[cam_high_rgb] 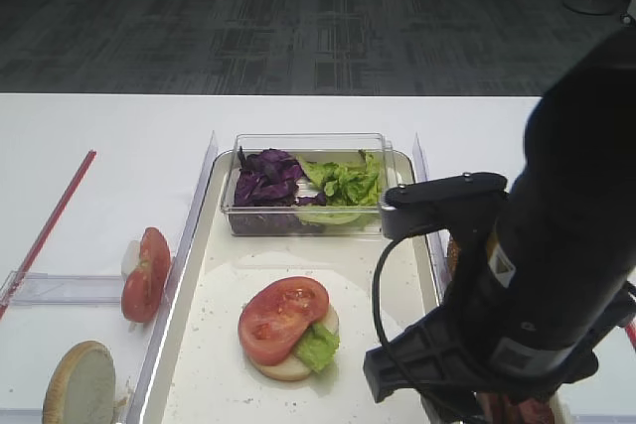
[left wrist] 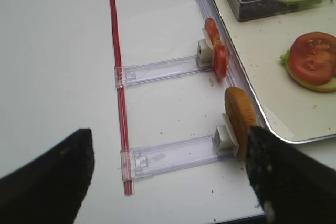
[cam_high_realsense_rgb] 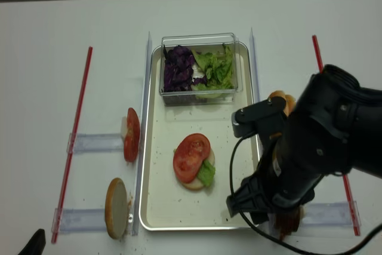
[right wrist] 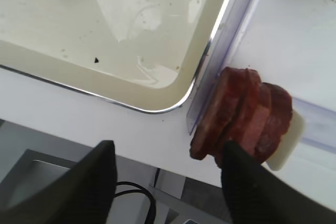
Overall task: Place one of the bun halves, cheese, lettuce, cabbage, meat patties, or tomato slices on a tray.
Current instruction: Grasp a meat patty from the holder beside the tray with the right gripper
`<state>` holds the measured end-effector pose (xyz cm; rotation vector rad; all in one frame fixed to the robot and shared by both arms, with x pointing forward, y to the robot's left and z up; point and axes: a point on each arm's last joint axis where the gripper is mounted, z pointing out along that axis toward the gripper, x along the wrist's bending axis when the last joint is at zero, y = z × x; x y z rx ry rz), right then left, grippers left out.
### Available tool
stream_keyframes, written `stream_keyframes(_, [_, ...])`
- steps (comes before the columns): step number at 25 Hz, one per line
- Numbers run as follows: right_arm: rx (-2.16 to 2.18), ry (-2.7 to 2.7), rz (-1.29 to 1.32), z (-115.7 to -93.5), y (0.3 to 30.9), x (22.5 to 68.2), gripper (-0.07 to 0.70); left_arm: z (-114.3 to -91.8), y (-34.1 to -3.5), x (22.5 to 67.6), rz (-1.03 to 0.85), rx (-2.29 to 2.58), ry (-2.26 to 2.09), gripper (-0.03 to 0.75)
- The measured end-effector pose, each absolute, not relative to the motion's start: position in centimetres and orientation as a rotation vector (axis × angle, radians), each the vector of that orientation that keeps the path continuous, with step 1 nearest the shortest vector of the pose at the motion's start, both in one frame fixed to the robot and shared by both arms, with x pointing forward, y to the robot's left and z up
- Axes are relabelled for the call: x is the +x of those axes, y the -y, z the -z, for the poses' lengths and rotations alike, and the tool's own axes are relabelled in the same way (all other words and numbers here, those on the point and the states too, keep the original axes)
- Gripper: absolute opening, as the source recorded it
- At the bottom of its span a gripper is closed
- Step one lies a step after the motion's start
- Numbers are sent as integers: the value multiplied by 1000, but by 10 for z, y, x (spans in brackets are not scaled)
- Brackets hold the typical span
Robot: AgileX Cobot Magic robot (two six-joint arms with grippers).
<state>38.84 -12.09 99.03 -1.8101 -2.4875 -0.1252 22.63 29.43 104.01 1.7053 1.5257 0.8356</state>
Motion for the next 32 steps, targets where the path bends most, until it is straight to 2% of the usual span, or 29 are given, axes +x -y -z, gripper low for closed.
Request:
stream_keyframes(9, [-1819,2561,-5,-980,117,401,464,-1040,-294,226,-836,1705,-1526,545])
stream_keyframes(32, [-1981,2439,25,-977,114,403,452,-1040,-294,226,-836,1705,-1526,545])
